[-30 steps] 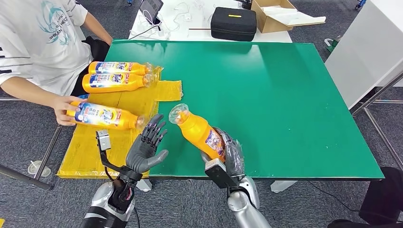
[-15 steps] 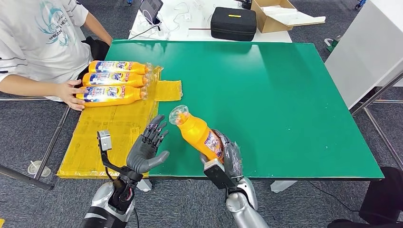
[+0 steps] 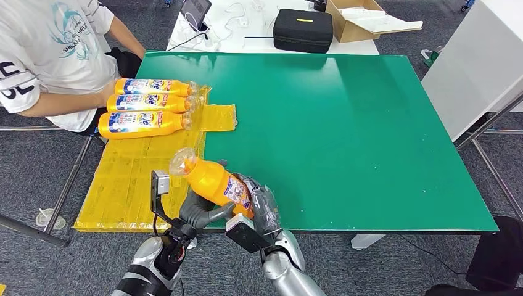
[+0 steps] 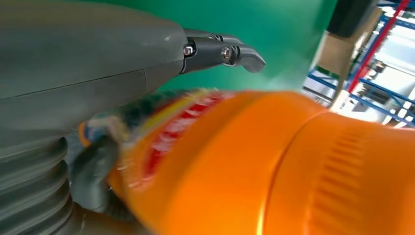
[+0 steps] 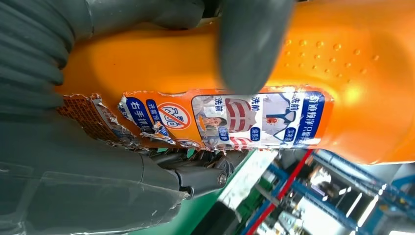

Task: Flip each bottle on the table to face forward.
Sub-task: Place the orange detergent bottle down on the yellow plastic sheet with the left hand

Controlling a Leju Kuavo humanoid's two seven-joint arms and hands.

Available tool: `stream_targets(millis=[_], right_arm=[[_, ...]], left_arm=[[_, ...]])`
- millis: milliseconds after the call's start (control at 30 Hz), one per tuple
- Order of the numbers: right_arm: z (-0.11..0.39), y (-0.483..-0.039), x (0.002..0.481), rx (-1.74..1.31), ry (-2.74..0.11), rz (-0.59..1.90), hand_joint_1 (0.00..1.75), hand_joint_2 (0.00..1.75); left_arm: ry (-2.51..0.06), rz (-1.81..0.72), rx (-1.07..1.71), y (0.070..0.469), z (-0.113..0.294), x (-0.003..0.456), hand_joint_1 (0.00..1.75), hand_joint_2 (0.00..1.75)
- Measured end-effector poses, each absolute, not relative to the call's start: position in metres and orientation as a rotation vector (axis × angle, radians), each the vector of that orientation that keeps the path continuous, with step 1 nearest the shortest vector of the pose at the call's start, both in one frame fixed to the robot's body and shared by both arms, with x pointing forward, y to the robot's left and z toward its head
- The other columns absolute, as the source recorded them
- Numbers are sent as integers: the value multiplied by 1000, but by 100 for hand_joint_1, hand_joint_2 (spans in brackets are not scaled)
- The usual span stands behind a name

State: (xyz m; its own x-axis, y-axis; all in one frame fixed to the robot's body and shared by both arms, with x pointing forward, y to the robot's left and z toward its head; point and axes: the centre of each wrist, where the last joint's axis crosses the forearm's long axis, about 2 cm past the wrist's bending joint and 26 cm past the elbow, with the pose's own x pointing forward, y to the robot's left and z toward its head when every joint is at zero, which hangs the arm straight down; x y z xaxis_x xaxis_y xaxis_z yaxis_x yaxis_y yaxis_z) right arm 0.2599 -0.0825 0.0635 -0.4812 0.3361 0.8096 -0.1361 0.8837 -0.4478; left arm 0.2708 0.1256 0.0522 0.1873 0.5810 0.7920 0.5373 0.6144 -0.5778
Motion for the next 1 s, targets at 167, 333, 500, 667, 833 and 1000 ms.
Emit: stream_targets(millis=[167,333,500,667,833,1000], right_arm=[[63,-74,258,-116,-1990,578,175,175],[63,-72,258,-98,-1975,591,175,175],[59,-67,256,-57,-1930,636,175,175],[57,-66,256,-49,-1909,656,175,175],[55,-66,256,-45,-1903,666,175,175],[55,-66,256,-44,-1899,671,175,175]], left_arm=[[-1448,26,-990,125,51,272,0,175],[-1444,48,-998,125,50,271,0,175],[-1451,168,-1040,124,54,271,0,175],[-1452,204,-1074,126,57,270,0,175],[-1453,217,-1076,127,56,267,0,175],[-1456,218,-1075,127,56,266,137,175]])
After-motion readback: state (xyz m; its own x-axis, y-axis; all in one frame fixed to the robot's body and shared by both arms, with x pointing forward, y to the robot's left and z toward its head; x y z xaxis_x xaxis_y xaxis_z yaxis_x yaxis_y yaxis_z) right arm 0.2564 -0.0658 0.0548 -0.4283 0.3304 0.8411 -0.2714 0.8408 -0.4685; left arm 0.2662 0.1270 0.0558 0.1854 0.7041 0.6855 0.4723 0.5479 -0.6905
